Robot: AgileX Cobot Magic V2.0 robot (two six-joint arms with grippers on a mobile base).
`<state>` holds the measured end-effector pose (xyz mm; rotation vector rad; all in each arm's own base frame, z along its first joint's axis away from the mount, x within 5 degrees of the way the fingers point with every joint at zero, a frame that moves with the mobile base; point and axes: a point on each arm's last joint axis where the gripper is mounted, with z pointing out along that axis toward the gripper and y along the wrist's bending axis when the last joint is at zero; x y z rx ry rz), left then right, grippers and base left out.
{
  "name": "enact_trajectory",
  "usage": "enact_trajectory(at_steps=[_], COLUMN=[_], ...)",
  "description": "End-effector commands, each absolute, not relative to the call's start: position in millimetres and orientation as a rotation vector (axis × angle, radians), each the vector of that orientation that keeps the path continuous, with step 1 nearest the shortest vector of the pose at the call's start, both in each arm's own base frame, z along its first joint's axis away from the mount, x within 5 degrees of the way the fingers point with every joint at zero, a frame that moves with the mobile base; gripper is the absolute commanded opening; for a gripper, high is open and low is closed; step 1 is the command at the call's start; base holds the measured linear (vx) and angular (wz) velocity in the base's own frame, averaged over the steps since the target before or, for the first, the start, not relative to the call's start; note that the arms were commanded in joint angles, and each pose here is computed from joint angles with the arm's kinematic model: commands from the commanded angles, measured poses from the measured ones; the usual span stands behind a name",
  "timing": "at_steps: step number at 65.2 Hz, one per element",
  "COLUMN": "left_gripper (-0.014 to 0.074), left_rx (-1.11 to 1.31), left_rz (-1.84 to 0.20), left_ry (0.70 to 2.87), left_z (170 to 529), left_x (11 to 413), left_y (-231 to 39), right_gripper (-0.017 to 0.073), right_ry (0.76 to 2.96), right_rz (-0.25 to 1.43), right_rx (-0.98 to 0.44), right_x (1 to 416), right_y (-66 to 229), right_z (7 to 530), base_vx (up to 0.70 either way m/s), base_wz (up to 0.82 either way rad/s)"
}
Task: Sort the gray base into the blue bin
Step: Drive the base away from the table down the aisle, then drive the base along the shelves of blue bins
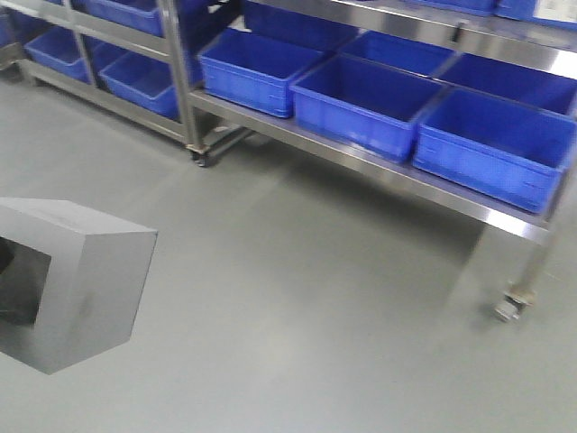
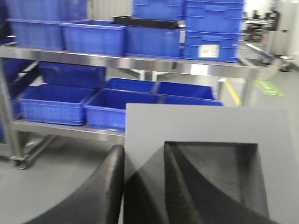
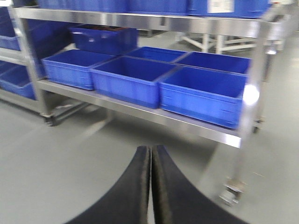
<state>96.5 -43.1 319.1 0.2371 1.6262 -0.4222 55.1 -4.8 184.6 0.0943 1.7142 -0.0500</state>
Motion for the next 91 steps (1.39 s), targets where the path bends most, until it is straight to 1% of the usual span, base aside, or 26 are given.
enact_trajectory(at_steps=[1, 64, 91], left_gripper=[-0.0006, -0.0006, -0.0006], left_rx=[0.208, 0.208, 0.208], left_rz=[-0.461, -0.461, -0.461], left_ry=[1.493, 1.493, 1.493], left_z=[339.1, 339.1, 339.1], left_x=[95.2, 95.2, 95.2], left_y=[-43.0, -43.0, -43.0], right_gripper=[-0.0005, -0.0005, -0.0005], right_ry=[1.641, 1.641, 1.641], right_rz=[-0.069, -0.069, -0.069], right_rx=[0.074, 0.074, 0.074], right_x=[55.8, 55.8, 55.8], right_y=[-5.1, -5.1, -5.1], right_z=[190.8, 190.8, 190.8], base_vx=[0.23, 0.28, 0.32], base_wz=[0.50, 0.36, 0.44])
